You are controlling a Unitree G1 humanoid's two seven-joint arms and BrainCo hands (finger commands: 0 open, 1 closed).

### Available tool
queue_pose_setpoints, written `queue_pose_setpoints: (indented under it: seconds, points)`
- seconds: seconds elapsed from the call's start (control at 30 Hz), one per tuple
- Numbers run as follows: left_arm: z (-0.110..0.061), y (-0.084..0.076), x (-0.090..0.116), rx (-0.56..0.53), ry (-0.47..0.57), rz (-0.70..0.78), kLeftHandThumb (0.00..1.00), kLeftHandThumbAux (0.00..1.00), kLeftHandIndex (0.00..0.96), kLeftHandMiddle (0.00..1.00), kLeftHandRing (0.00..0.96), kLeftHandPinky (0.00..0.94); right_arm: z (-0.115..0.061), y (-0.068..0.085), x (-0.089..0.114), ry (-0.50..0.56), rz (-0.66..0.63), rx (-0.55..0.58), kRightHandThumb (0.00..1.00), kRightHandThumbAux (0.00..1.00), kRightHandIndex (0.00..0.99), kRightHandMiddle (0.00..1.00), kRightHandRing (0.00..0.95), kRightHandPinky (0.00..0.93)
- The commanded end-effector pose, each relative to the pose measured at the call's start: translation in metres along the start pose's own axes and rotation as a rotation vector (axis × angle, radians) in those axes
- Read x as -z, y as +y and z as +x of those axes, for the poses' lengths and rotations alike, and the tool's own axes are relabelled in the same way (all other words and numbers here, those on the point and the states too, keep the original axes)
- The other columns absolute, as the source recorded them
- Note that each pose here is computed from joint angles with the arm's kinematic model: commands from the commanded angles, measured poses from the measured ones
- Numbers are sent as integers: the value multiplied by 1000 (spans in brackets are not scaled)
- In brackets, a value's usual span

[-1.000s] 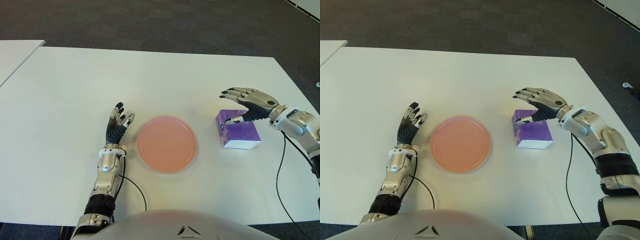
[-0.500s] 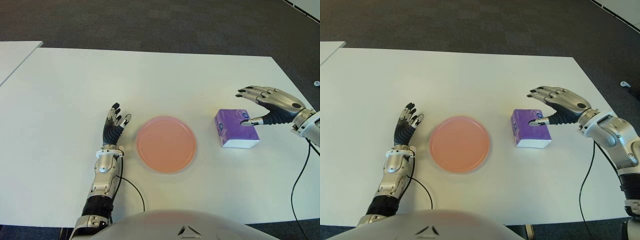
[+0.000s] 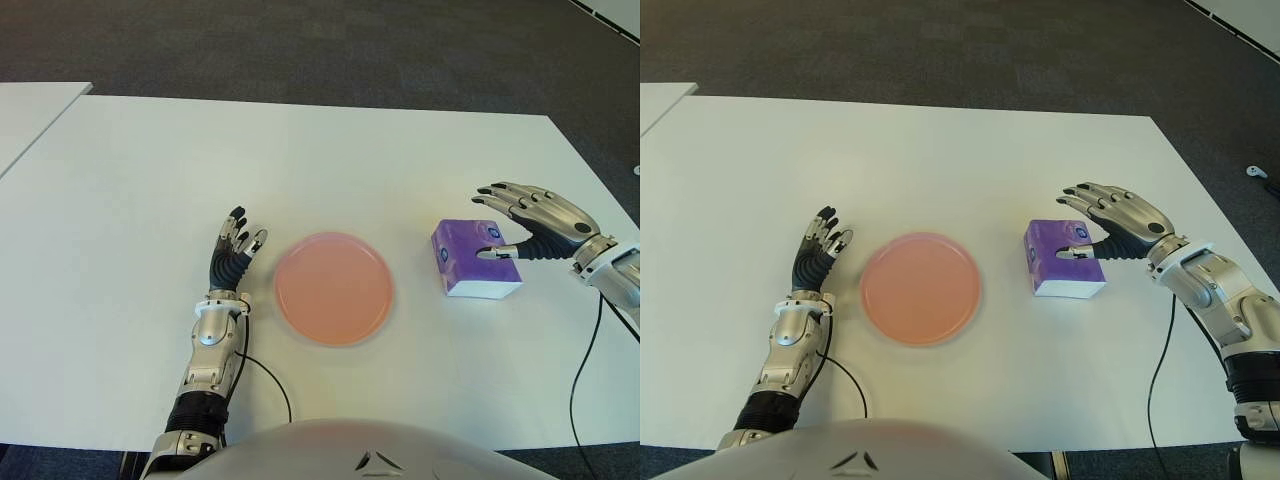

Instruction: Put the tissue paper into the plate.

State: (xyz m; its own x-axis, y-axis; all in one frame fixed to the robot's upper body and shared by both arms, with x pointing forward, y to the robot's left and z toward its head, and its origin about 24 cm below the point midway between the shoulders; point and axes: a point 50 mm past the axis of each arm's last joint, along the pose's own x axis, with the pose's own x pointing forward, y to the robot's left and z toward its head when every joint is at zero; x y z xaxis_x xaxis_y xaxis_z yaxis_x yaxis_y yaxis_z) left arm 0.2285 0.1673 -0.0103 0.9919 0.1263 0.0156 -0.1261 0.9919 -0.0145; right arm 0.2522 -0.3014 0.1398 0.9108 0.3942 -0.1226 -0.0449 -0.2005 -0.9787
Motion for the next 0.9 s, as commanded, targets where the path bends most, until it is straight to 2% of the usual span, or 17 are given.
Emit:
queue_pose_setpoints:
  seconds: [0.03,0.5,0.9]
  points:
    - [-6,4,11,3,62,13,0,579,0,0,0,0,-3,9,-3,-18,-15,-29,330,120,0,0,0,0]
    - [-5,6,11,13,58,16,0,573,0,0,0,0,-5,24,-1,-16,-39,-62,309,130,0,0,0,0]
    - [-5,7,12,14,61,27,0,574,0,0,0,0,3,33,-2,-15,30,-102,290,143,0,0,0,0]
